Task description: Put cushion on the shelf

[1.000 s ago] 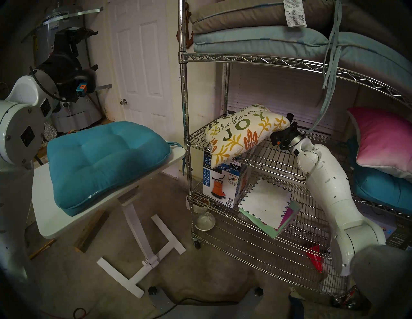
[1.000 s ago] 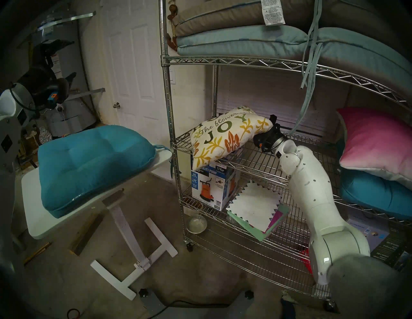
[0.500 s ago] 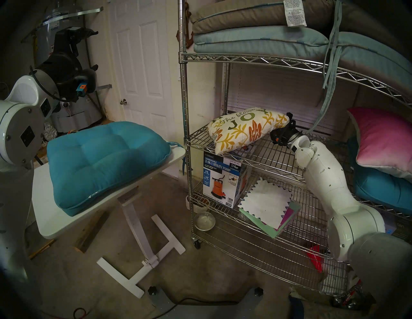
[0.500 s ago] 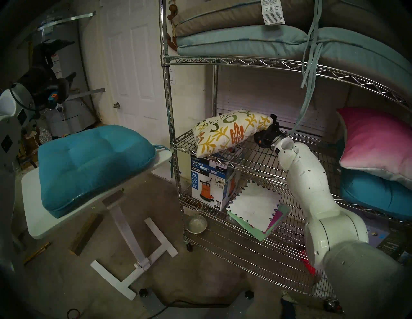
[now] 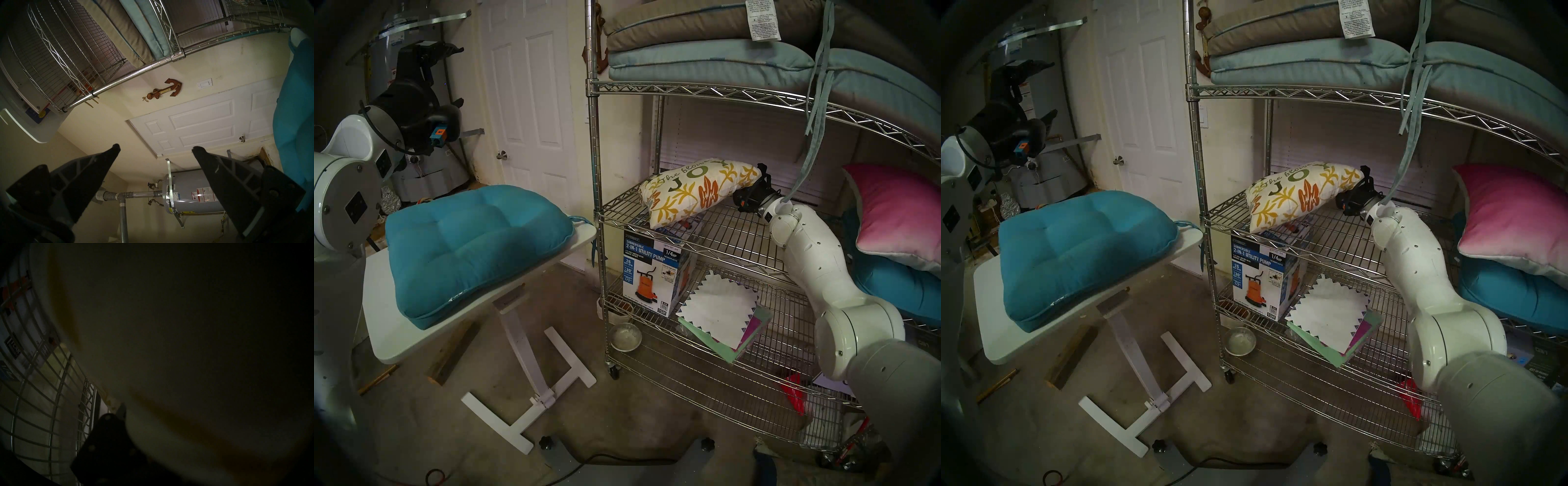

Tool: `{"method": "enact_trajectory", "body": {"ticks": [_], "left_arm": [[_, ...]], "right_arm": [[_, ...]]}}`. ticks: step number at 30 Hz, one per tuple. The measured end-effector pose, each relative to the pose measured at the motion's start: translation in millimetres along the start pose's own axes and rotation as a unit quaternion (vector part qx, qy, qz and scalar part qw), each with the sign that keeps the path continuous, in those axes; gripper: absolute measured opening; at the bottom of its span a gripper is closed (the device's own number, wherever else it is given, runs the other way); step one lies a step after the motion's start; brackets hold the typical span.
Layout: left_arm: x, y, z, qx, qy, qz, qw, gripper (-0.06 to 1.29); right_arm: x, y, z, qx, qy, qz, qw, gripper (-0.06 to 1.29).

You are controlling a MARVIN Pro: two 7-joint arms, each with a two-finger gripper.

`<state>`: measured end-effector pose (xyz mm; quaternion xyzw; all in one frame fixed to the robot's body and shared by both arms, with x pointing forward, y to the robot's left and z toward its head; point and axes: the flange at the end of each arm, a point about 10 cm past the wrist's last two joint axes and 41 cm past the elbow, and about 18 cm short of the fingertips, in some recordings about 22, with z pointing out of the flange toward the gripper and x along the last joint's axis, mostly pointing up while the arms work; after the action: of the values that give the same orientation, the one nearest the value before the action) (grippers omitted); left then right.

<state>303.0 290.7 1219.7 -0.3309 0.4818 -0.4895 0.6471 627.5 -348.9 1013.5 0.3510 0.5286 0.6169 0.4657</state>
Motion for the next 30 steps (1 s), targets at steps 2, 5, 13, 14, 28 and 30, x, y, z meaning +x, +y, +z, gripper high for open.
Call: {"method": "enact_trajectory", "body": {"ticks": [2, 5, 13, 14, 28, 30], "left_arm": [[0.0, 0.0, 0.0, 0.000, 0.000, 0.000, 1.0000, 1.26], [0.0, 0.0, 0.0, 0.000, 0.000, 0.000, 1.0000, 1.26], [0.0, -0.1, 0.0, 0.000, 0.000, 0.000, 1.0000, 1.26], [0.0, -0.1, 0.0, 0.000, 0.000, 0.000, 1.0000, 1.26], [0.1, -0.2, 0.1, 0.000, 0.000, 0.000, 1.0000, 1.26], [0.1, -0.2, 0.0, 0.000, 0.000, 0.000, 1.0000, 1.26]], "right_arm": [[-3.1, -1, 0.0, 0.005, -0.003, -0.001, 1.0000, 0.09], [-8.4, -5, -0.9, 0.014, -0.009, -0.001, 0.9999, 0.09], [-21.9, -12, -5.6, 0.023, -0.018, 0.004, 0.9996, 0.09], [-22.4, -11, -5.7, 0.021, -0.017, 0.005, 0.9996, 0.09], [-8.2, 56, 10.2, -0.108, 0.037, 0.004, 0.9934, 1.21], [-4.8, 65, 11.2, -0.125, 0.047, 0.001, 0.9910, 1.21]]}}
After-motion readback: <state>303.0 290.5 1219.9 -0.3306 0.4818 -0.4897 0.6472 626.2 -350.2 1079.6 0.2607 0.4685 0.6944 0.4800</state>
